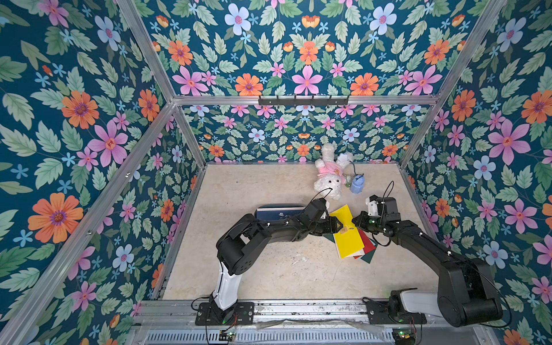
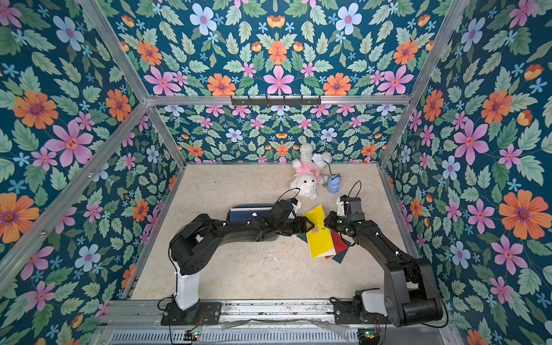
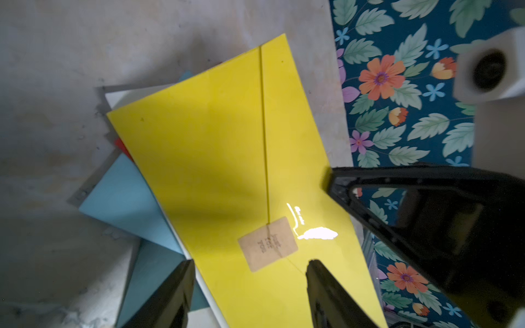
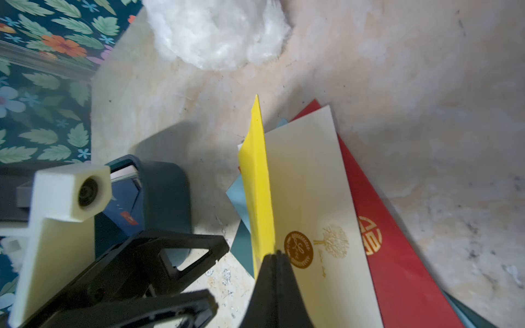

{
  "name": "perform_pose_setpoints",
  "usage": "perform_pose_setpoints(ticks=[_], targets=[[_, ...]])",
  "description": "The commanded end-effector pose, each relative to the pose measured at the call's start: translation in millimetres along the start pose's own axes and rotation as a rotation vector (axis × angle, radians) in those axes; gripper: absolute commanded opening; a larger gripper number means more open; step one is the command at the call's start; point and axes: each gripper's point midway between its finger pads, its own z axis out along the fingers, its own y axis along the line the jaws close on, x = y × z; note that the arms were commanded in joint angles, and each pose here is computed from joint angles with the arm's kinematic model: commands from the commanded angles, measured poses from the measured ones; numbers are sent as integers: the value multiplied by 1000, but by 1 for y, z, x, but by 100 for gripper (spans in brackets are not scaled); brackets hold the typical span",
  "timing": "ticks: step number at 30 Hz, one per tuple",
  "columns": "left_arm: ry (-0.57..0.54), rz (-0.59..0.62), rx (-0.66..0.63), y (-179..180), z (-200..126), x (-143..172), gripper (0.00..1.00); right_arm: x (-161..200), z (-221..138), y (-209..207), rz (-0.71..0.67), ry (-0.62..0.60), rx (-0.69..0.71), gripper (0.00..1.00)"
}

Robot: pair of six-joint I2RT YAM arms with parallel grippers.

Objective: Put the sealed envelopes into the storage box
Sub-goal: Pick up the envelope from the center of the board, then place the envelope in the storage box.

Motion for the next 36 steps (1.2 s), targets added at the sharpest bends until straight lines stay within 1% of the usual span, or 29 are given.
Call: perform_pose_setpoints(ticks=[1,5,9,11,14,16,18,21,22,24,27,29,30,33,36], targets=[[-38,66,58,-27,-20,-13,68,-18,-14,26,-89,-83,-94,0],[-87,129,9,-36,-55,-24,68,-34,-32,43,-144,-158,-123,0],[-156,139,-63,-23,-100,-36,68,-45,-48,66,-208,-210,-178,0],[-202,127,-116,-8,-128,-44,68,-46,-53,85,-268,-219,-229,0],[-264,82,-197,24,-172,-55,68,-48,-58,121,-399,-238,-303,0],[-313,30,-245,48,-204,-63,67,-47,-59,149,-511,-241,-351,0],[-355,3,-282,64,-233,-68,65,-49,-58,172,-614,-232,-386,0],[-417,-10,-355,79,-270,-72,66,-45,-50,205,-794,-169,-437,0],[-434,-10,-389,85,-281,-72,66,-40,-45,216,-875,-135,-445,0],[-457,-10,-438,93,-297,-70,67,-27,-36,234,-1021,-62,-472,0],[-476,-21,-484,104,-315,-67,67,-11,-20,257,-1164,26,-521,0],[-485,-28,-503,109,-324,-65,67,-8,-6,270,-1210,71,-541,0],[-496,-32,-517,112,-329,-65,67,1,9,270,-1238,131,-545,0],[-511,-36,-553,118,-341,-61,68,13,31,279,-1317,235,-551,0],[-510,-36,-588,123,-350,-55,69,19,50,286,-1342,294,-574,0]])
